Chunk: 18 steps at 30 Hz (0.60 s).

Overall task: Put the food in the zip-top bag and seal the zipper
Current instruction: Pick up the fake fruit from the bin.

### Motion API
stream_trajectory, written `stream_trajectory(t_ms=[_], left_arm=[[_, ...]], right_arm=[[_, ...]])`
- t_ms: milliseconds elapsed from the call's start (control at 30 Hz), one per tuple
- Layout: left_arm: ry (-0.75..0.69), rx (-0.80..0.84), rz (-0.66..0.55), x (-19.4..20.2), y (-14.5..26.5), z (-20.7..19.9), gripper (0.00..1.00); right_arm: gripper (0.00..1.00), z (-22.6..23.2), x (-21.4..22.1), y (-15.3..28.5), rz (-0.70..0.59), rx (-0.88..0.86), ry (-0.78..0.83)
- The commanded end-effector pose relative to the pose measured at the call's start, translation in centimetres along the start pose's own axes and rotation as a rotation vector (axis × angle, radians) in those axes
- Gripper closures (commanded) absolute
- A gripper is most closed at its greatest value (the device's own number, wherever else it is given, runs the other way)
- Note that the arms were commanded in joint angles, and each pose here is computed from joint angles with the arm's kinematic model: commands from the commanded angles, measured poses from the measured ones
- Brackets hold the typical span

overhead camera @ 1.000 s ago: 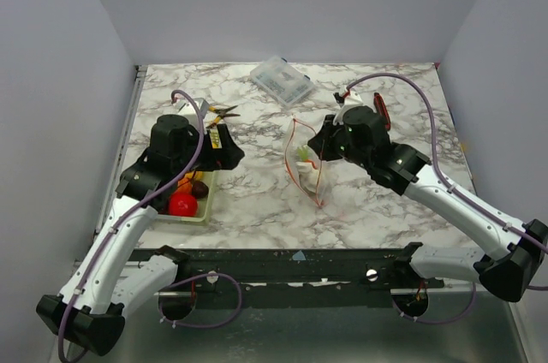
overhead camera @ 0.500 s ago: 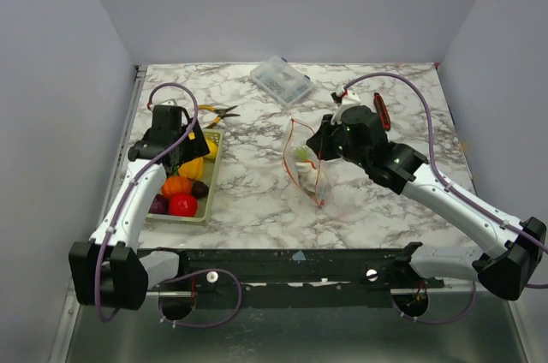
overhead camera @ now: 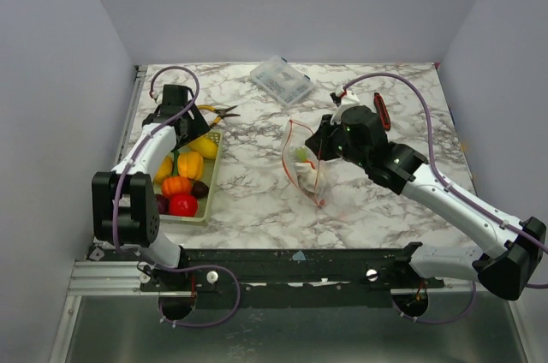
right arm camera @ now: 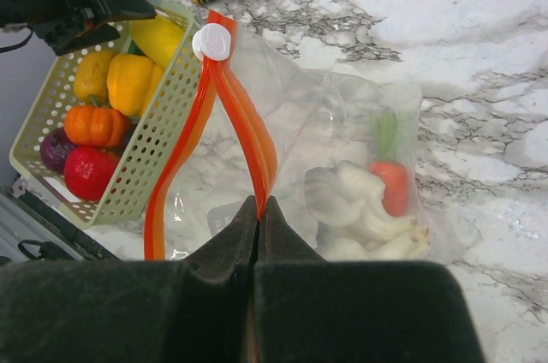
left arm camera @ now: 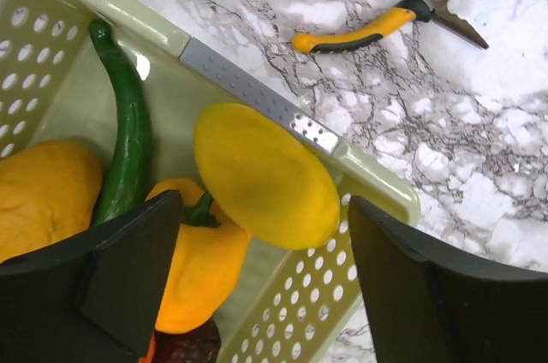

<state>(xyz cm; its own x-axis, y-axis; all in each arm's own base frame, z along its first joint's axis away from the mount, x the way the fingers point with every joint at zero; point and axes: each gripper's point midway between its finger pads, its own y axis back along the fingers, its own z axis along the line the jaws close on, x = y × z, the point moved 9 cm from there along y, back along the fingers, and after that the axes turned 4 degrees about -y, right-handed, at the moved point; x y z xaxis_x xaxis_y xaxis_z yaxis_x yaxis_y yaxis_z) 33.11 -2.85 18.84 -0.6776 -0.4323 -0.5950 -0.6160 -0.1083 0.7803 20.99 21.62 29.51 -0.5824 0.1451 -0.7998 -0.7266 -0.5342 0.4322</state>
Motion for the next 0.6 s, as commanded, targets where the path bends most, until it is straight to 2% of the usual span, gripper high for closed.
stream_trajectory(t_ms=[0, 167, 233, 433, 567], left_arm=[[0.112, -0.014, 0.012, -0.6, -2.2, -0.2, 0.26], [0.152, 0.012, 0.06, 0.4, -2.9, -0.5, 0.3], [0.152, 0.004, 0.055, 0.6, -3.2, -0.3, 0.35], [0.156, 0.005, 0.066, 0.6, -3.4, -0.3, 0.61], [0.173, 0.001, 0.025, 0.4, -1.8, 0.1, 0.78]], right_arm=[[1.0, 0.6, -0.2, 0.2, -0.008, -0.041, -0.004], [1.0, 0.7, -0.1, 0.2, -0.001, -0.05, -0.011], [1.0, 0.7, -0.1, 0.1, -0.002, -0.053, -0.013], [1.0, 0.8, -0.1, -0.1, 0.006, -0.056, -0.012], [1.0, 0.8, -0.1, -0.1, 0.007, -0.058, -0.015]])
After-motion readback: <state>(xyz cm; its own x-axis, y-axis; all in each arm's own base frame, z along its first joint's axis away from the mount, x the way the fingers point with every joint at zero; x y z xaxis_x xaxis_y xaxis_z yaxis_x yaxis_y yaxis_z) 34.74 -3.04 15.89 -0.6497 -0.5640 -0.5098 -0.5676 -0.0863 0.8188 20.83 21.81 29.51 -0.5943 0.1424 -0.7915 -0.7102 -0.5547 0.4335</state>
